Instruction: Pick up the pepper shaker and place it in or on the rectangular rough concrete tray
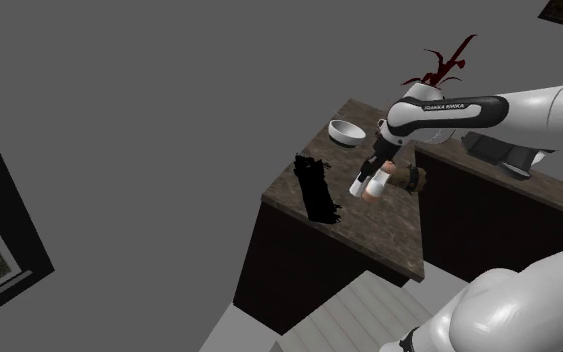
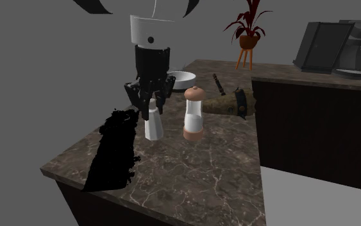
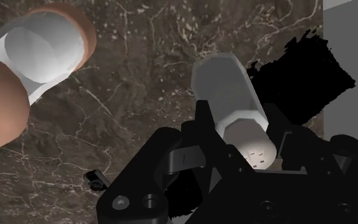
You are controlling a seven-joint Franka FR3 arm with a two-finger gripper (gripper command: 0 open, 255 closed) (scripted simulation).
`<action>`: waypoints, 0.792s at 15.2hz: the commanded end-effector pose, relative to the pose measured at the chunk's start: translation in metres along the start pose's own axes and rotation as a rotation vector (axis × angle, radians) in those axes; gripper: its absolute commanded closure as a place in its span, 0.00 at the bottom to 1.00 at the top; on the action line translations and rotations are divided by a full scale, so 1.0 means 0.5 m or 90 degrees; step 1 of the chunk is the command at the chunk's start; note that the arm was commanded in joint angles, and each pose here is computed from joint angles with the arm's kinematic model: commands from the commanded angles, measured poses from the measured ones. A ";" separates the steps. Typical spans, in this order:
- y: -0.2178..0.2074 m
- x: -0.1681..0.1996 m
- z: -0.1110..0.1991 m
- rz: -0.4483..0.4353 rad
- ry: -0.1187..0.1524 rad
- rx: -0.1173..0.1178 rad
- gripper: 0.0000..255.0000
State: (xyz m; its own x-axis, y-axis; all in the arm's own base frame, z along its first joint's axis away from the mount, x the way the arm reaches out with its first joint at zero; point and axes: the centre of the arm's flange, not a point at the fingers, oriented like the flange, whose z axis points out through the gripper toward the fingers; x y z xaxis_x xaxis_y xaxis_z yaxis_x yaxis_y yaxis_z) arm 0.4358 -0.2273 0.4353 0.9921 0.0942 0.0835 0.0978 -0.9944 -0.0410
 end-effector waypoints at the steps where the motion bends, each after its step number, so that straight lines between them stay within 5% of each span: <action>1: 0.001 0.002 -0.025 0.000 0.000 0.000 1.00; 6: -0.001 0.006 -0.068 0.000 0.000 0.000 1.00; 12: -0.036 0.160 -0.076 0.000 0.000 0.000 1.00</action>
State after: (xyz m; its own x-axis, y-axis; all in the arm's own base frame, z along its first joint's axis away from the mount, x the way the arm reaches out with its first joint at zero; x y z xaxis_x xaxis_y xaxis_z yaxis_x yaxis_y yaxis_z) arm 0.4961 -0.2086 0.4809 0.9921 0.0940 0.0830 0.0976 -0.9944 -0.0403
